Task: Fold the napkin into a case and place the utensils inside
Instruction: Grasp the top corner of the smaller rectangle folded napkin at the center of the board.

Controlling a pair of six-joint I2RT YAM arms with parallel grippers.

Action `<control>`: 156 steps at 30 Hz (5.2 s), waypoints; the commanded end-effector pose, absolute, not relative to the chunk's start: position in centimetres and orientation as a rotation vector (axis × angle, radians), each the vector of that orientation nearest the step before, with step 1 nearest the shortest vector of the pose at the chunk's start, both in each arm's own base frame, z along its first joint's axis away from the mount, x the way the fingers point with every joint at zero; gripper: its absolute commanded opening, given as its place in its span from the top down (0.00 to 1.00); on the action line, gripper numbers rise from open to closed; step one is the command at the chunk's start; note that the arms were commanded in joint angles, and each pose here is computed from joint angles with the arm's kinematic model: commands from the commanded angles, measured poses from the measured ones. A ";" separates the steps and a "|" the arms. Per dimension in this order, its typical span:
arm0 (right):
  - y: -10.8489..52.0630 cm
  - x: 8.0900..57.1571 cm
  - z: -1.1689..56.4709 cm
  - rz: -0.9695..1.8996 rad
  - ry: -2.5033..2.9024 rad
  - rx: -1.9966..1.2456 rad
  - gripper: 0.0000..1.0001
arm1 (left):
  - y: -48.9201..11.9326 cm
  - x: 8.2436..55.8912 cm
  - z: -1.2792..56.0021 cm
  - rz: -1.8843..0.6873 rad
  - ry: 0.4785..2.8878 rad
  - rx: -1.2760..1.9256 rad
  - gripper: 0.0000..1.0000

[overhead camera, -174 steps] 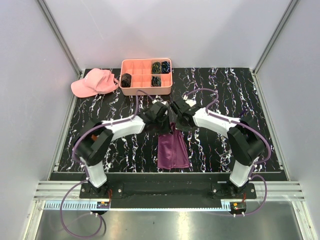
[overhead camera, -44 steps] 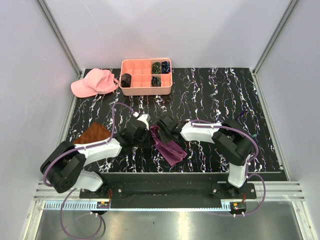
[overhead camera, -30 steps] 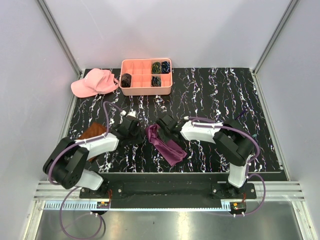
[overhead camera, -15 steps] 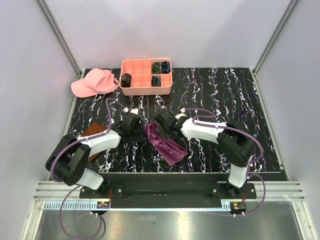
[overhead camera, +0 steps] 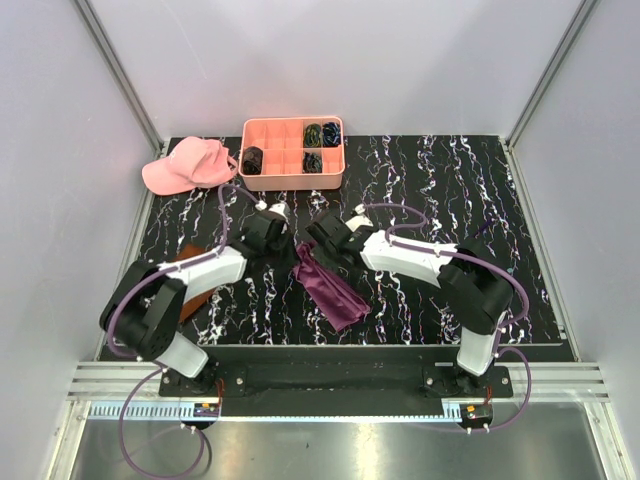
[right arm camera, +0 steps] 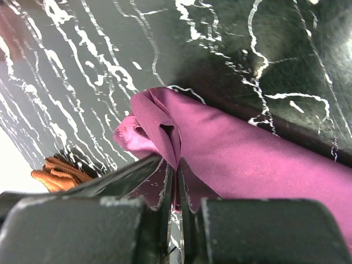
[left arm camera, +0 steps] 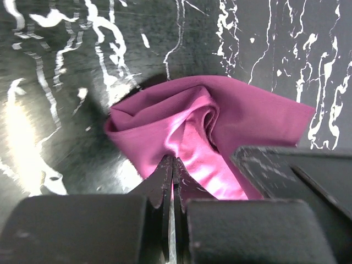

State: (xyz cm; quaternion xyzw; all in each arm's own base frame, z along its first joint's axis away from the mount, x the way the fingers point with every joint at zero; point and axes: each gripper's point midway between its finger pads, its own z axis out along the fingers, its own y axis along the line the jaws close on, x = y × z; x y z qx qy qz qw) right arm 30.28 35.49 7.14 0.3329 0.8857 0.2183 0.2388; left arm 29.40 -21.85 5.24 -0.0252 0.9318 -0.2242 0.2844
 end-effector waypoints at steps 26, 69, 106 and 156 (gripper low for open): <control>33.8 32.6 8.0 0.419 2.442 0.708 0.86 | -25.9 34.8 6.6 -0.765 2.408 -0.025 1.00; 34.4 37.9 7.4 0.129 2.401 -0.107 1.00 | -28.0 34.4 6.7 -1.060 2.507 -0.119 0.95; 36.1 36.6 5.5 -0.135 2.451 -0.074 0.92 | -16.4 36.0 2.8 -0.742 2.442 -0.642 1.00; 41.8 37.3 6.2 0.547 2.483 -0.150 0.74 | -15.4 35.7 3.4 -0.640 2.528 -0.508 0.91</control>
